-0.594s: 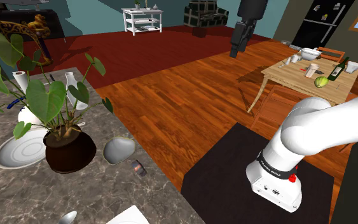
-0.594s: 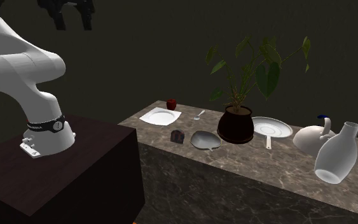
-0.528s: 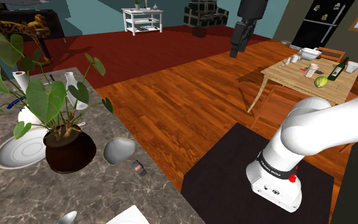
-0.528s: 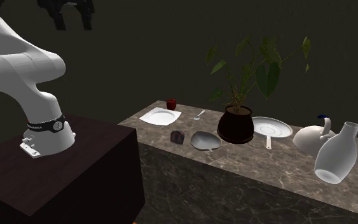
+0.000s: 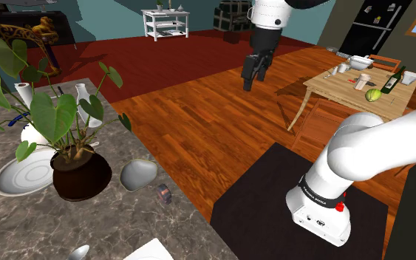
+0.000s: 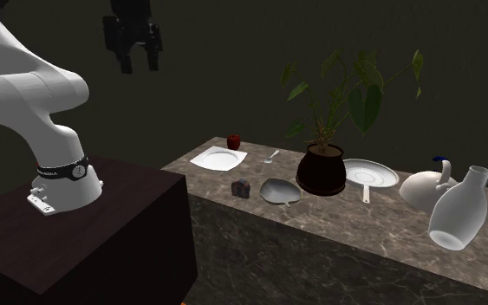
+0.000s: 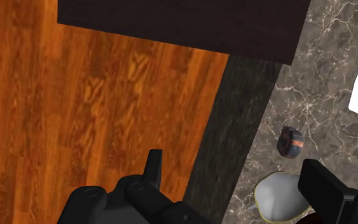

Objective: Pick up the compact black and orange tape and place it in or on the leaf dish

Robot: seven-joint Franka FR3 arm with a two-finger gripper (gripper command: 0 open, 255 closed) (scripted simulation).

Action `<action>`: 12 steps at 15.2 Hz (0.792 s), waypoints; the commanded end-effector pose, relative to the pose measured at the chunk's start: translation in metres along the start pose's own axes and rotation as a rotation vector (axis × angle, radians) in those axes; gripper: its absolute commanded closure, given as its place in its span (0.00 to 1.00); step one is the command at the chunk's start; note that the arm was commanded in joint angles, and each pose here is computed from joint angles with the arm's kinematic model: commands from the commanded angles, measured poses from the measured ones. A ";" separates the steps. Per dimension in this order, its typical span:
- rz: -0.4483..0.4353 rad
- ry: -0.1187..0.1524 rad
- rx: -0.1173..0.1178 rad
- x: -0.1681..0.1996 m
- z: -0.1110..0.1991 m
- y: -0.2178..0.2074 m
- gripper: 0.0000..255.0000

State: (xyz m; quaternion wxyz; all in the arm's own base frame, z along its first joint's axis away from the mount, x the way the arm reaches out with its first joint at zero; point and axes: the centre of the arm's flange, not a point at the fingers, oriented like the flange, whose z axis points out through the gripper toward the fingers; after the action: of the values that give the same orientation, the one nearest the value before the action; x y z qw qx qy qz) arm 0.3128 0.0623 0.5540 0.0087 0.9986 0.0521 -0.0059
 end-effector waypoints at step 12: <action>0.057 -0.018 -0.073 0.055 0.120 -0.121 0.00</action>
State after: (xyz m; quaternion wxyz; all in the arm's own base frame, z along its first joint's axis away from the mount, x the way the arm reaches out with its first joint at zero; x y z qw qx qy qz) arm 0.3500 0.1752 0.4404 0.0436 0.9986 0.0266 -0.0130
